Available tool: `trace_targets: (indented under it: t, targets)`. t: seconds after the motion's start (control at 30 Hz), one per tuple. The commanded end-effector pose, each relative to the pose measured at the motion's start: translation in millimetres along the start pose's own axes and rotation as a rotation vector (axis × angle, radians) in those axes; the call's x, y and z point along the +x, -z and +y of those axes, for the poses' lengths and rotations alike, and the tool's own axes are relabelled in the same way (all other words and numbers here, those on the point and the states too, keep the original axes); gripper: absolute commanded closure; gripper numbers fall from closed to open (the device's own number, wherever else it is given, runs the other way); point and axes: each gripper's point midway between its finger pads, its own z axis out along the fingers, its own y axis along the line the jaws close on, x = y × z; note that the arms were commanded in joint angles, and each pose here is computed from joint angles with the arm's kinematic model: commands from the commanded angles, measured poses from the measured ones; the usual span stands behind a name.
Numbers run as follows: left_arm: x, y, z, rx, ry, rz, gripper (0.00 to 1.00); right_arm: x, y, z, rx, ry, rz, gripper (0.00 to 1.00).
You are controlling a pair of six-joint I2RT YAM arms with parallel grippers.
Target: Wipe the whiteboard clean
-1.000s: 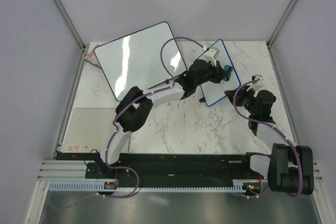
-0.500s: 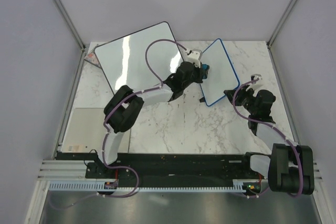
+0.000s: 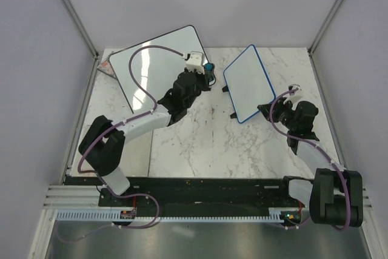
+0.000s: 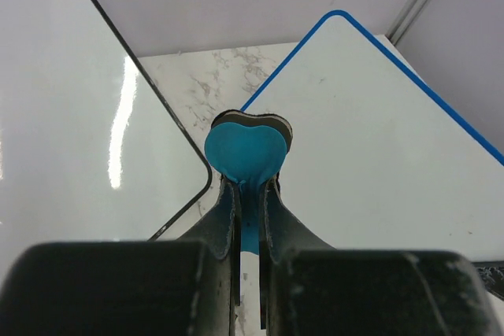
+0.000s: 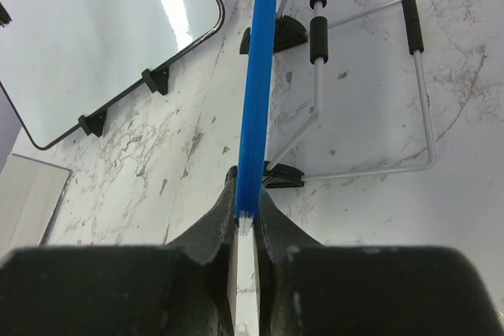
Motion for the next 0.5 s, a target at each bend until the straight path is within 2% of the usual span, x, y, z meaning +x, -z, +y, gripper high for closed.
trace_targets:
  t: [0.0, 0.47]
  targets:
    - [-8.5, 15.0, 13.3, -0.048, -0.047, -0.028, 0.98, 48.8, 8.7, -2.1, 0.019, -0.088, 0.187, 1.00]
    - [0.3, 42.1, 17.7, -0.025, -0.023, 0.008, 0.98, 48.1, 21.2, 7.5, 0.040, -0.141, 0.242, 1.00]
